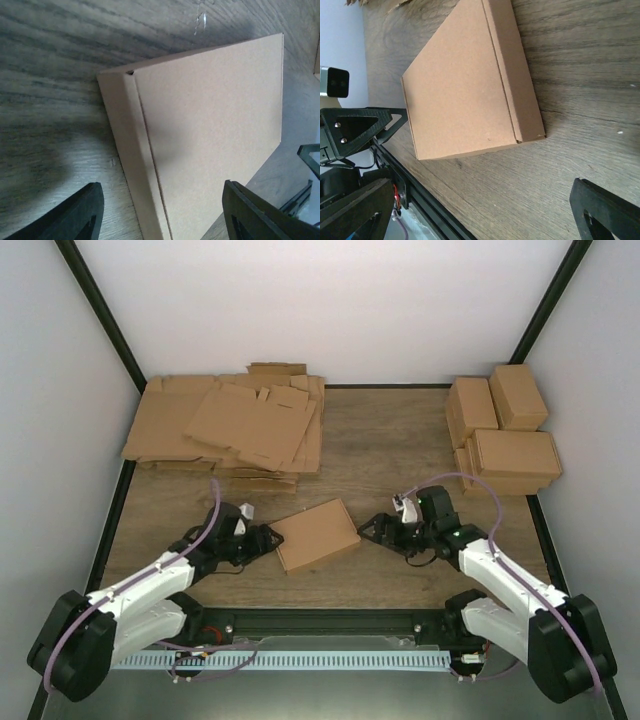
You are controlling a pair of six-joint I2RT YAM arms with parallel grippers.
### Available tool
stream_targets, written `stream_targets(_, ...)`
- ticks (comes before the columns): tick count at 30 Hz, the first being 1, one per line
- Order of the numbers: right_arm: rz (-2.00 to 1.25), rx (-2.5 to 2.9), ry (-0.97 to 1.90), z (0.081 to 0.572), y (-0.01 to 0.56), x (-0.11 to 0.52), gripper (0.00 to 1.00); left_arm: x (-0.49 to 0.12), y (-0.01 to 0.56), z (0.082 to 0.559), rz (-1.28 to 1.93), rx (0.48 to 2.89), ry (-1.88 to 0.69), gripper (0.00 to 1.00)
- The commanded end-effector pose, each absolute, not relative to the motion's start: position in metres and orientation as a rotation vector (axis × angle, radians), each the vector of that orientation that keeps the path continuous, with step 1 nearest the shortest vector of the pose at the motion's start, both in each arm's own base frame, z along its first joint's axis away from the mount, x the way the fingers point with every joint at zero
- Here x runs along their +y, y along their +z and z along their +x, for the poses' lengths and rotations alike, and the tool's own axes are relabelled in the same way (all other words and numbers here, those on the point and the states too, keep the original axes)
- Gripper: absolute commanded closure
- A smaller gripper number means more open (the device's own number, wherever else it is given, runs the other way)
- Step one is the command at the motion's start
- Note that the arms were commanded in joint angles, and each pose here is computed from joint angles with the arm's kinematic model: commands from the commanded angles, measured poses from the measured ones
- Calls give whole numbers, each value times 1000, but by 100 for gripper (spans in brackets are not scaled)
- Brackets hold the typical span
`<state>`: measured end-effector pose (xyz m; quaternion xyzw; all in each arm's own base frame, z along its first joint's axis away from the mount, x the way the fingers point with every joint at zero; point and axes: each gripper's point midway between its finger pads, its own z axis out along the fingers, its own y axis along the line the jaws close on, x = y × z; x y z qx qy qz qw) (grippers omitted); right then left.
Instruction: Fold the paper box
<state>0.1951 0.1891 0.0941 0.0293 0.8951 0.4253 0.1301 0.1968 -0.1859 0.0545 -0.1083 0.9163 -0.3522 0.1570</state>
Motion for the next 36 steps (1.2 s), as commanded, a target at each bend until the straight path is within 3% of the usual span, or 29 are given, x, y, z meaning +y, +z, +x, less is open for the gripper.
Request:
stream_targets(1, -50, 2535, 1201, 204, 100, 197, 1, -193, 62, 196, -378, 2547, -1163, 37)
stream_targets(6, -150, 2559, 1179, 208, 95, 202, 1, -197, 54, 189, -381, 2557, -1216, 50)
stream_targets(16, -339, 2455, 1069, 215, 107, 213, 1, -208, 51, 189, -320, 2571, -1280, 58)
stream_targets(27, -422, 2441, 1070, 213, 111, 223, 2, -208, 45, 196, -325, 2611, -1219, 88)
stream_targets(36, -415, 2374, 908, 232, 122, 217, 0, -217, 67, 215, -279, 2580, -1206, 93)
